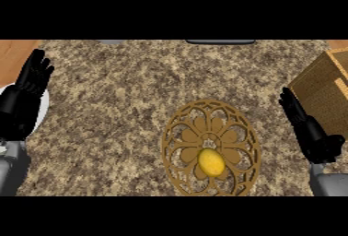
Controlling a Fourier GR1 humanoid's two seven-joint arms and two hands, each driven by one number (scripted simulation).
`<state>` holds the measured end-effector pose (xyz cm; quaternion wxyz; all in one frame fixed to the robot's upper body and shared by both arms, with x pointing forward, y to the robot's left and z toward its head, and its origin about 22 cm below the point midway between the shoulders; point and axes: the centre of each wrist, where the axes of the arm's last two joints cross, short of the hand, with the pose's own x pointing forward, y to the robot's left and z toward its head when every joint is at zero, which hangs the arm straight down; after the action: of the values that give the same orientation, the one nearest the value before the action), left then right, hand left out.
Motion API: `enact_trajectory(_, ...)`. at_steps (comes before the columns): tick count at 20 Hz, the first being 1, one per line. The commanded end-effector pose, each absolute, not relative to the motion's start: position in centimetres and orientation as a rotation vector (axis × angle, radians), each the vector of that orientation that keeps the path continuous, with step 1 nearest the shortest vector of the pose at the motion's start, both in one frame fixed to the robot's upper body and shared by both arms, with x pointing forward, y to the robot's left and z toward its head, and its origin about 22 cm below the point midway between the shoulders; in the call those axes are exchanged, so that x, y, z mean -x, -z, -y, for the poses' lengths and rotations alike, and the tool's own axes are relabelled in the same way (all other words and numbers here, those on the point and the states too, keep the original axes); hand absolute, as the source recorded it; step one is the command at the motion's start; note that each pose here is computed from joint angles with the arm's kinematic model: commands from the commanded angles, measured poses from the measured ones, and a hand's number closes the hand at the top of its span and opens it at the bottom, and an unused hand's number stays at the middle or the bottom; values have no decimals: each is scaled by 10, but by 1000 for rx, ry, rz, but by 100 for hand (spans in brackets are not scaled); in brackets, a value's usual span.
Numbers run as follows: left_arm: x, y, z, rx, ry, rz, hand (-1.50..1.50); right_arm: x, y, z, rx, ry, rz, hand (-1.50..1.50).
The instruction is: Pick the lemon from the placemat and place it in the basket
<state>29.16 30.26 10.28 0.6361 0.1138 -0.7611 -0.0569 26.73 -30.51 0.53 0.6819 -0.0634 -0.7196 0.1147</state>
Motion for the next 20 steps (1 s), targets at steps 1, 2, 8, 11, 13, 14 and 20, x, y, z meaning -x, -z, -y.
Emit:
enact_trajectory(1, -285, -98, -309, -282, 170, 1681, 0, -276, 18, 279, -114, -267, 1610, 150)
enact_trajectory(2, -292, -82, -300, -282, 172, 1631, 0, -287, 4, 252, -324, -317, 1647, 150)
enact_trajectory(8, -285, -49, -284, -201, 251, 1453, 0, -297, -43, 139, -1234, -356, 1945, 150)
enact_trajectory(11, -280, -33, -288, -243, 216, 1364, 0, -279, -36, 128, -1424, -359, 2010, -150)
enact_trajectory(13, -288, -31, -289, -288, 196, 1356, 0, -260, -24, 158, -1330, -324, 2058, -150)
enact_trajectory(14, -298, -45, -279, -266, 206, 1364, 0, -264, -20, 153, -1227, -345, 2090, -150)
enact_trajectory(20, -295, -43, -281, -259, 196, 1360, 0, -302, -99, 238, -519, -897, 2161, -150)
